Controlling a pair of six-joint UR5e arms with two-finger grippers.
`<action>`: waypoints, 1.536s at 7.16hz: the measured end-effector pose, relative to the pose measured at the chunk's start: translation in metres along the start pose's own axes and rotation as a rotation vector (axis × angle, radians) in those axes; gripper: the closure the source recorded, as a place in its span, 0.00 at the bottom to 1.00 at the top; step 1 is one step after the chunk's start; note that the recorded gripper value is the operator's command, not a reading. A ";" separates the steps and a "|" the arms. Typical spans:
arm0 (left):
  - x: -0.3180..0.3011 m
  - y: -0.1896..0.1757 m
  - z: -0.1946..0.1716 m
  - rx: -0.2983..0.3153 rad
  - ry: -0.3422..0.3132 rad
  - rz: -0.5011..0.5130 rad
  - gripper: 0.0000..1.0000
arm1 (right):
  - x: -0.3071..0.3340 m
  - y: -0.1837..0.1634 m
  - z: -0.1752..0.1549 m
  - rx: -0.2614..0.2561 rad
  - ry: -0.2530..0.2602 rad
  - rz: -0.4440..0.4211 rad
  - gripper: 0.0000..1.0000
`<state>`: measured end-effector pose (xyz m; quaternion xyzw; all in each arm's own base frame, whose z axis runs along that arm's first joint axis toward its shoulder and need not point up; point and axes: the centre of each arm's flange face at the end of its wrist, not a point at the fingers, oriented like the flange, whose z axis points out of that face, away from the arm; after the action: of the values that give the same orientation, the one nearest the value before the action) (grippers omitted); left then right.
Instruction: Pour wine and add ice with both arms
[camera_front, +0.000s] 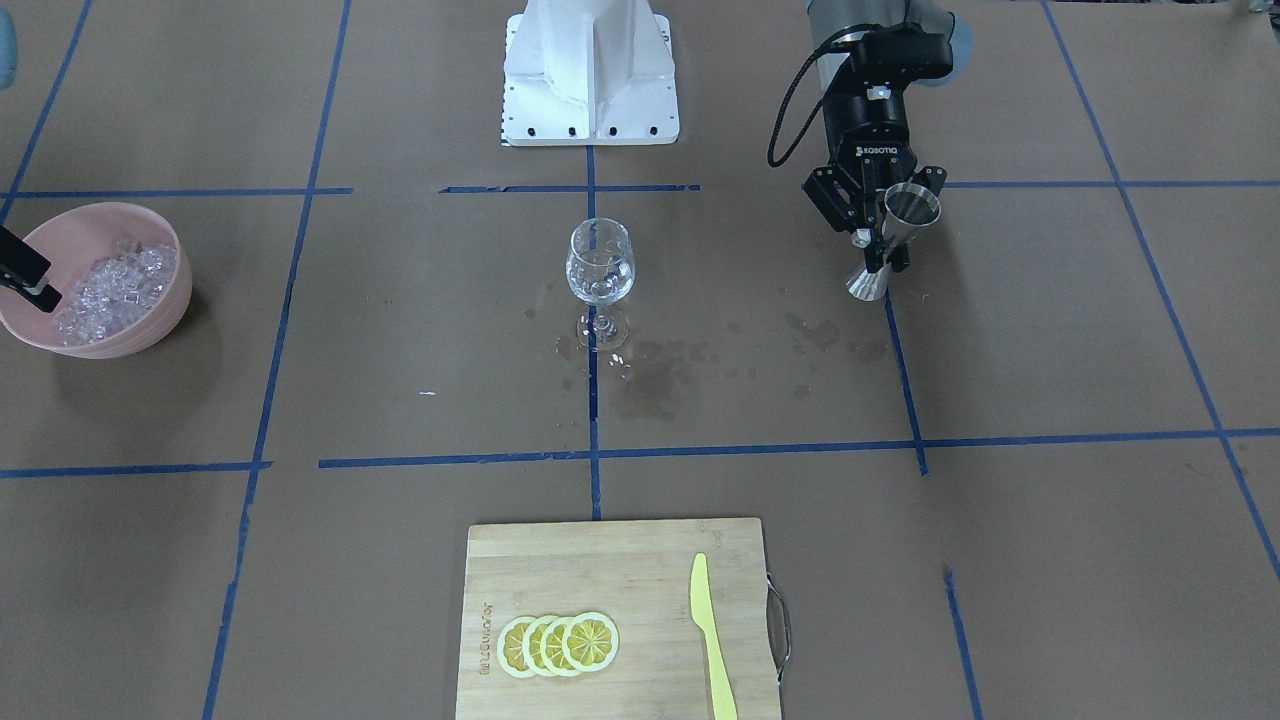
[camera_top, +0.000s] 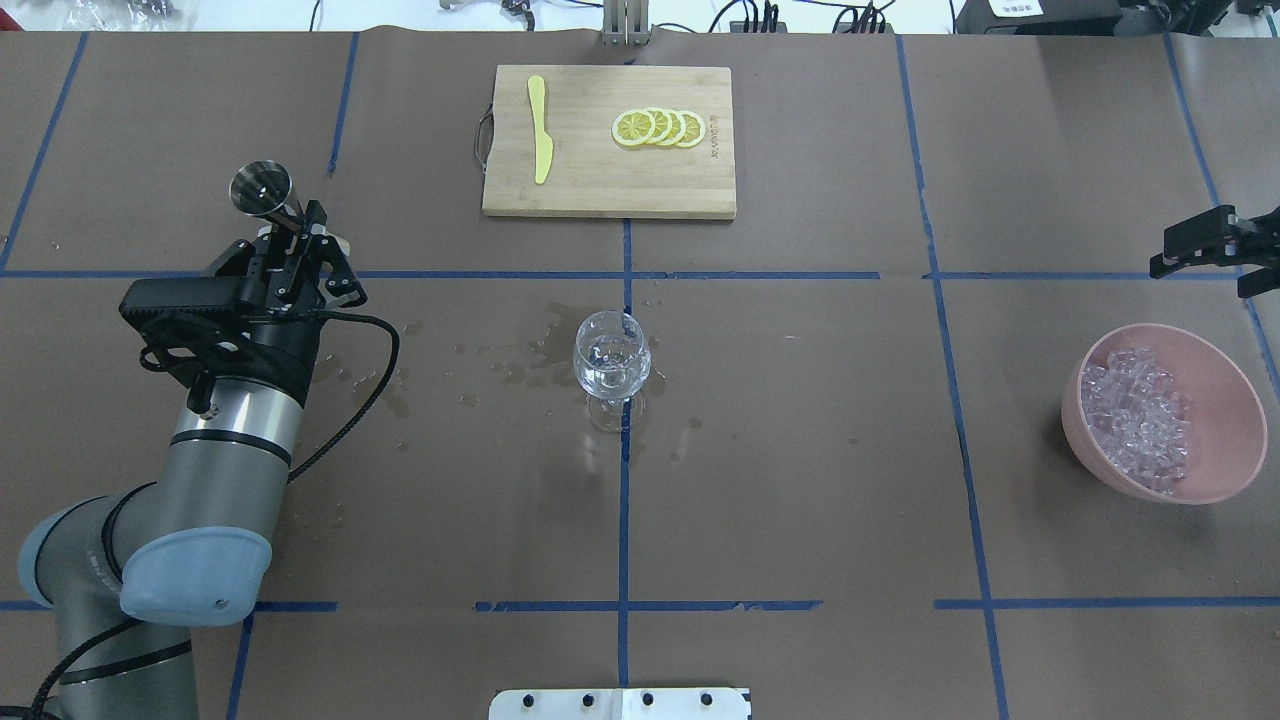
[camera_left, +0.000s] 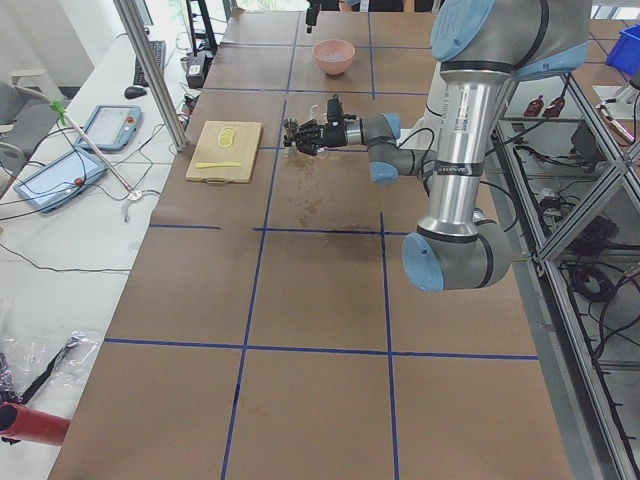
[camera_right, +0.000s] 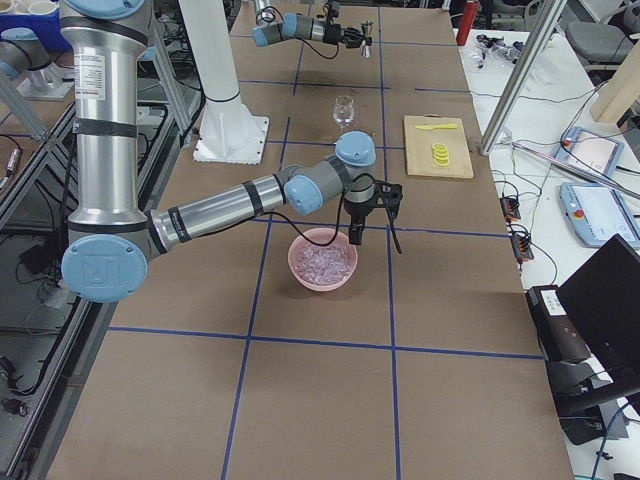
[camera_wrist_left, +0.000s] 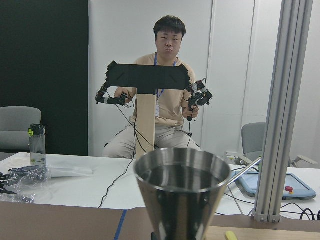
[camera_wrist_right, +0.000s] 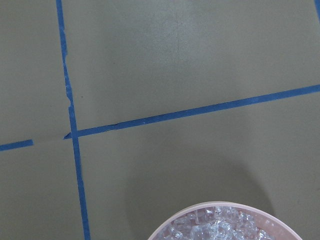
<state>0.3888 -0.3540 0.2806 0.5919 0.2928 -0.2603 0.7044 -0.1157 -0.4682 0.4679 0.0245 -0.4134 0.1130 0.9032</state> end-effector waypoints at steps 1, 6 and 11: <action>0.009 -0.003 -0.001 -0.002 0.011 0.014 1.00 | 0.000 0.001 0.001 -0.001 0.001 -0.002 0.00; 0.081 0.002 0.000 -0.107 0.128 0.115 1.00 | -0.002 0.012 0.001 -0.008 0.001 -0.014 0.00; 0.115 -0.003 -0.008 -0.196 0.255 0.177 1.00 | 0.000 0.014 0.001 -0.010 0.004 -0.012 0.00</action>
<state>0.4654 -0.3488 0.1949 0.5720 0.3507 -0.0901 0.7360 -0.1193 -0.4543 0.4675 0.0224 -0.4120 0.1055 0.9048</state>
